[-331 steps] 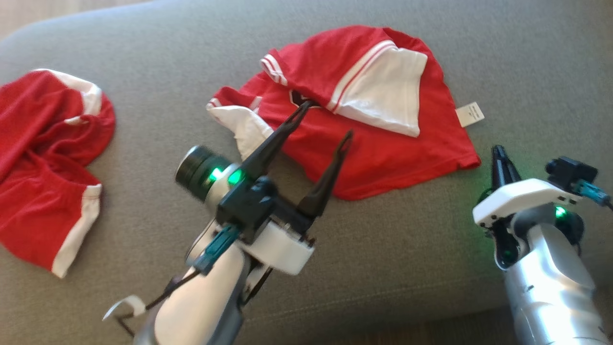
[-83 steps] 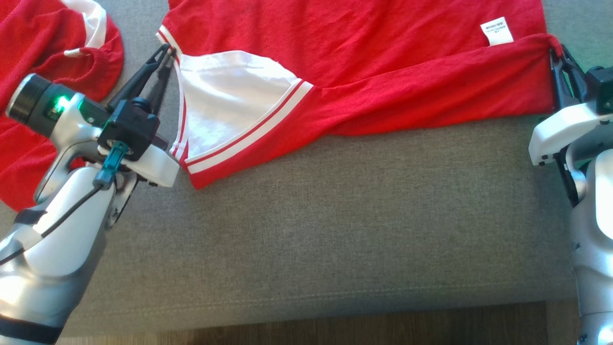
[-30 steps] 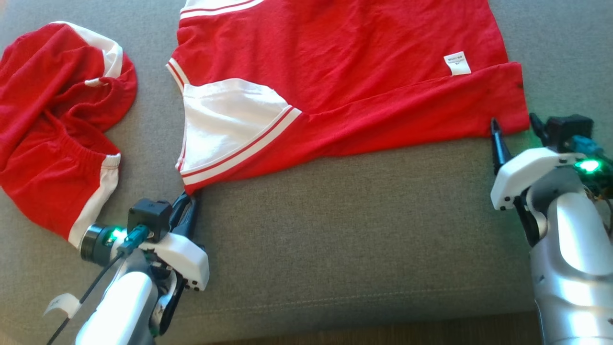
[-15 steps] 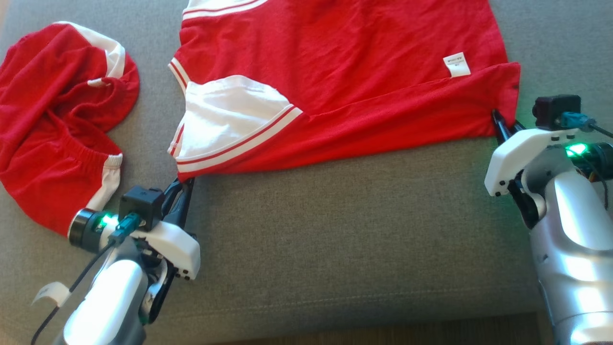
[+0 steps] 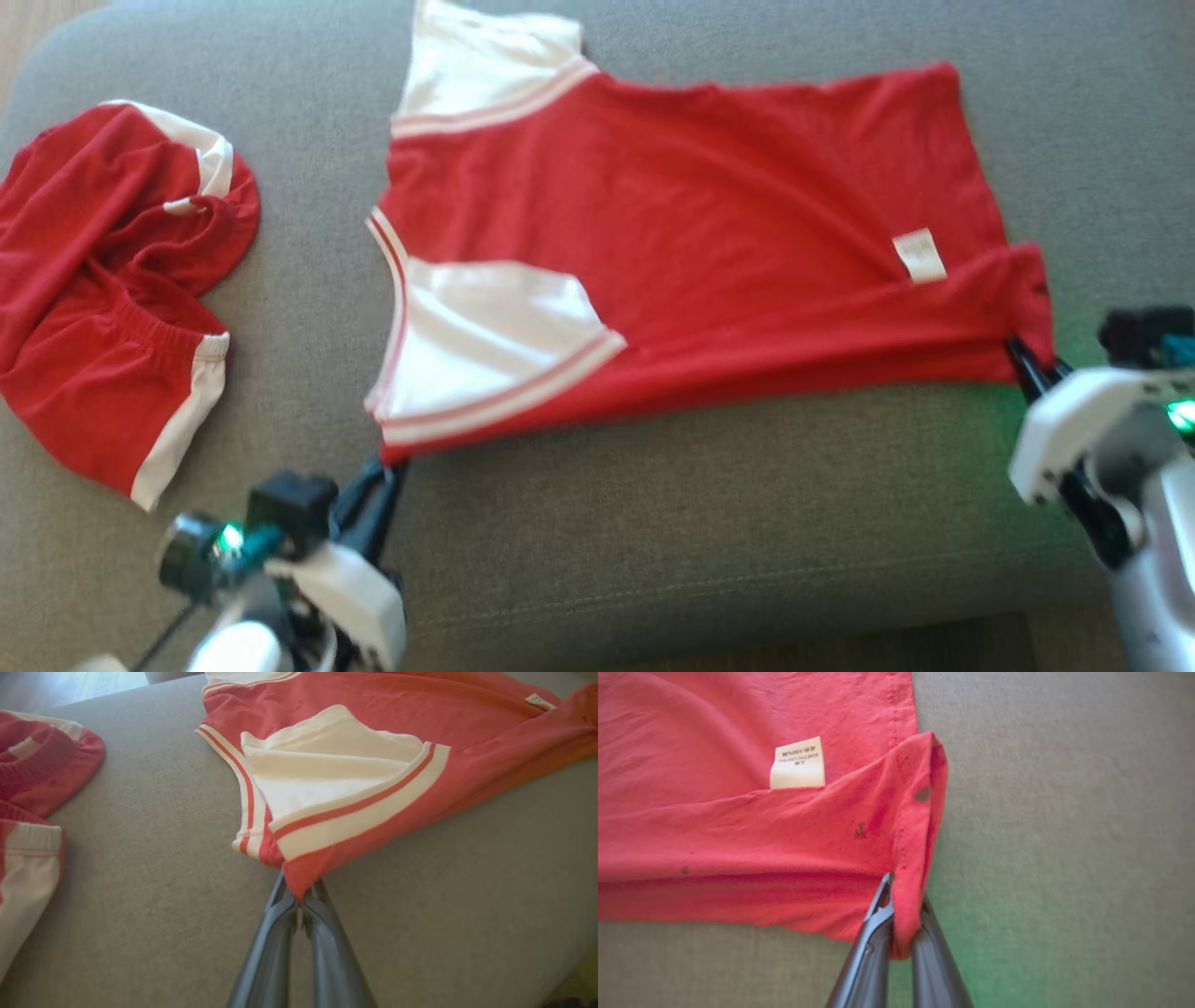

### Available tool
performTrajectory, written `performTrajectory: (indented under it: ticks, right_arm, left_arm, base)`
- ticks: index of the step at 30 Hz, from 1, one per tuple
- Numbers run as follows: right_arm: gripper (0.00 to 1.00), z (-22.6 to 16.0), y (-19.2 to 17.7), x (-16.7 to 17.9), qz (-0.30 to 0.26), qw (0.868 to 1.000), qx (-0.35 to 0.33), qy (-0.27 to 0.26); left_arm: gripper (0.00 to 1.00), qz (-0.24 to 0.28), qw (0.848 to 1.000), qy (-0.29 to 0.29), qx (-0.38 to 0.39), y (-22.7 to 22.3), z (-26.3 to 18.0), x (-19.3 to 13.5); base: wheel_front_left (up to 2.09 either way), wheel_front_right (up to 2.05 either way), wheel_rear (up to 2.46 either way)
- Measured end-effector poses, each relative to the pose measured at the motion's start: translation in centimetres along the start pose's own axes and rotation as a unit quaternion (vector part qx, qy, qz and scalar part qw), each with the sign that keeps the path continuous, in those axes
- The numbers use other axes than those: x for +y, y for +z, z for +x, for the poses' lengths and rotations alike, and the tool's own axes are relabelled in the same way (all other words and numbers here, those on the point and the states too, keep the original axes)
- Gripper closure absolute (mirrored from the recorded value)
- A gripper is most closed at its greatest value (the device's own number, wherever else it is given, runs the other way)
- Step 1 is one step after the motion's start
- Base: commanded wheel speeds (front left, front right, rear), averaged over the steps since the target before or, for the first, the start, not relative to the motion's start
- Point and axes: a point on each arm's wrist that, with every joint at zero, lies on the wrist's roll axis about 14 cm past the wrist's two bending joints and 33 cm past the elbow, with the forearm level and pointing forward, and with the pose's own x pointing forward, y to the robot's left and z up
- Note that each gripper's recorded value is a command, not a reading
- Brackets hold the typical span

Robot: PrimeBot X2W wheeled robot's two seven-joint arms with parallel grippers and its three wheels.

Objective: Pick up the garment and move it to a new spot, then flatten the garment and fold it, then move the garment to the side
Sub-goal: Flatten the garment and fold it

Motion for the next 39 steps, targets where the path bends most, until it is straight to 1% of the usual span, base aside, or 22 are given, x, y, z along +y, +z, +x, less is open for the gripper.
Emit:
performTrajectory:
  ticks: [5,6,7,8,9,10,11,12,13,16,20,22,25,29,33,36,39]
  right_arm:
    - [1.0,-2.8,-1.6,-2.1,0.003,1.0,0.019,-0.017]
    - [0.89,-3.2,-2.0,-2.3,0.004,1.0,0.023,-0.02]
    - [0.53,-3.5,-2.2,-2.5,0.005,0.999,0.023,-0.023]
    - [0.0,-3.7,-2.2,-2.6,0.006,0.999,0.025,-0.025]
    - [0.0,-3.9,-2.1,-2.8,0.005,0.999,0.022,-0.029]
    - [0.0,-4.0,-1.9,-2.9,0.002,0.999,0.016,-0.033]
    - [0.0,-4.1,-1.5,-3.2,0.001,0.999,0.01,-0.04]
    - [0.0,-4.1,-1.2,-3.4,-0.002,0.999,0.004,-0.046]
    - [0.0,-4.2,-0.7,-3.6,-0.008,0.999,-0.004,-0.05]
    - [0.0,-4.4,1.1,-3.6,-0.027,0.997,-0.036,-0.06]
    - [0.0,-4.8,3.9,-2.3,-0.039,0.992,-0.104,-0.058]
    - [0.0,-5.0,5.0,-1.5,-0.037,0.988,-0.138,-0.054]
    - [0.0,-5.2,5.8,-0.1,-0.035,0.983,-0.174,-0.045]
    - [0.0,-5.0,5.0,1.9,-0.034,0.983,-0.178,-0.024]
    - [0.0,-4.4,4.6,2.8,-0.029,0.983,-0.178,-0.015]
    - [0.0,-3.4,5.0,3.5,-0.031,0.983,-0.184,-0.004]
    - [0.0,-2.3,5.2,4.3,-0.034,0.982,-0.183,0.006]
  left_arm:
    - [1.0,-0.028,0.999,-0.009,0.035,-1.7,-2.0,-1.7]
    - [1.0,-0.035,0.999,-0.01,0.04,-1.9,-2.3,-2.0]
    - [1.0,-0.038,0.998,-0.008,0.042,-2.0,-2.5,-2.1]
    - [1.0,-0.042,0.998,-0.008,0.047,-2.2,-2.7,-2.2]
    - [1.0,-0.045,0.998,-0.008,0.05,-2.3,-2.8,-2.3]
    - [0.84,-0.047,0.998,-0.005,0.052,-2.4,-2.9,-2.2]
    - [0.57,-0.048,0.997,-0.004,0.054,-2.5,-3.0,-2.2]
    - [0.12,-0.048,0.997,-0.003,0.058,-2.7,-3.0,-2.2]
    - [0.0,-0.049,0.997,0.0,0.058,-2.7,-3.1,-2.1]
    - [0.0,-0.052,0.997,0.008,0.055,-2.5,-3.1,-2.0]
    - [0.0,-0.064,0.997,0.018,0.041,-1.6,-3.0,-1.7]
    - [0.0,-0.074,0.997,0.023,0.02,-0.3,-2.7,-1.3]
    - [0.0,-0.087,0.995,0.035,-0.017,2.2,-2.5,-0.5]
    - [0.0,-0.071,0.997,0.021,-0.027,4.6,-1.7,-0.2]
    - [0.0,-0.03,0.995,0.016,-0.093,10.5,0.0,1.8]
    - [0.0,-0.011,0.992,-0.013,-0.124,14.5,2.6,2.4]
    - [0.0,-0.001,0.993,-0.032,-0.112,16.5,6.2,3.6]
  base:
    - [0.0,0.0,0.0]
    - [0.0,0.0,0.0]
    - [0.0,0.0,0.0]
    - [0.0,0.0,0.0]
    - [0.0,0.0,0.0]
    - [0.0,0.0,0.0]
    - [0.0,0.0,0.0]
    - [0.0,0.0,0.0]
    - [0.0,0.0,0.0]
    - [0.0,0.0,0.0]
    - [0.0,0.0,0.0]
    - [0.0,0.0,0.0]
    - [0.0,0.0,0.0]
    - [0.0,0.0,0.0]
    - [0.0,0.0,0.0]
    - [0.0,0.0,0.0]
    - [0.0,0.0,0.0]
